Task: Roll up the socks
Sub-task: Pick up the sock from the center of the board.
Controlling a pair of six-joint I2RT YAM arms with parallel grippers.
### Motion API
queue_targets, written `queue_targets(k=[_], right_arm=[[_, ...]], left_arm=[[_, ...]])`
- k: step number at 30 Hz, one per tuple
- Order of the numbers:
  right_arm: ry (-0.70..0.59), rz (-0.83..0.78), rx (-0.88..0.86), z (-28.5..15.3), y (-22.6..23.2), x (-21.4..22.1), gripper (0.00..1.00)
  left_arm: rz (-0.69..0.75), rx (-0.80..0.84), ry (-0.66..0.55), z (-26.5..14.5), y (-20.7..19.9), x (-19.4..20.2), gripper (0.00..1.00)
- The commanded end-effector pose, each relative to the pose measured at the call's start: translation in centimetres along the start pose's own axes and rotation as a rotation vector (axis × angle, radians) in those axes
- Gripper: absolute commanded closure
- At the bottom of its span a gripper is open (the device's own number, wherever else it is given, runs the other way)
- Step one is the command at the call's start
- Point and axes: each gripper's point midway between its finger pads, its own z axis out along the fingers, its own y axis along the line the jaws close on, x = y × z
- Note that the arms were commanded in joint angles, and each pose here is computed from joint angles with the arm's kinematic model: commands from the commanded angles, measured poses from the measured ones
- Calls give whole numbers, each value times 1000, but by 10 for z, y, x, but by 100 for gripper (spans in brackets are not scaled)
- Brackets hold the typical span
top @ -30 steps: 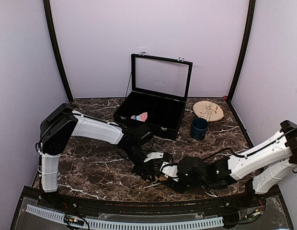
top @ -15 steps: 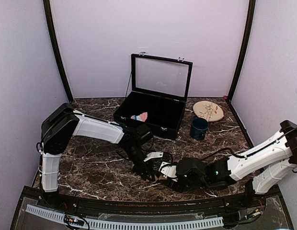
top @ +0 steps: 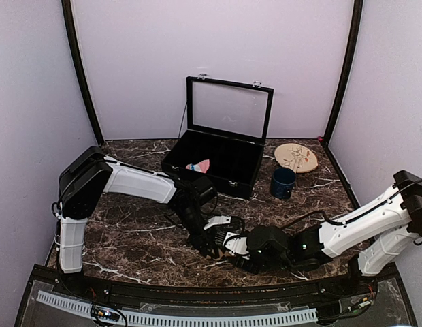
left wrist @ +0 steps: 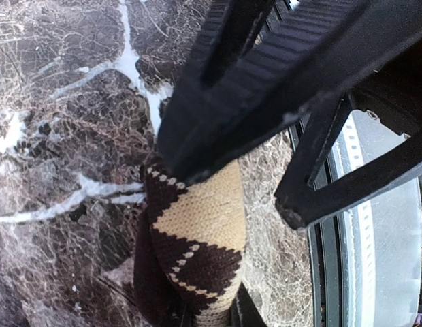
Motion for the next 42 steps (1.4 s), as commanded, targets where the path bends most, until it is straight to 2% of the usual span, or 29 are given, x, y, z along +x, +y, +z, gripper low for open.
queue_targets(k=[1, 13, 23, 27, 36, 42], right_arm=[[-41, -4, -3, -1, 2, -17, 45], [-22, -82, -45, 18, 16, -18, 44], [46, -116, -39, 38, 19, 1, 46], [58, -104, -34, 41, 15, 4, 50], [126, -67, -55, 49, 11, 20, 67], [153, -41, -74, 51, 11, 25, 78]], left_arm=[[-76, 6, 78, 2, 1, 23, 100], [-85, 31, 83, 5, -1, 25, 100], [-89, 43, 84, 5, -3, 26, 100], [-89, 43, 85, 5, -3, 27, 100], [-90, 31, 94, 5, -1, 28, 100], [-129, 4, 89, 2, 5, 26, 90]])
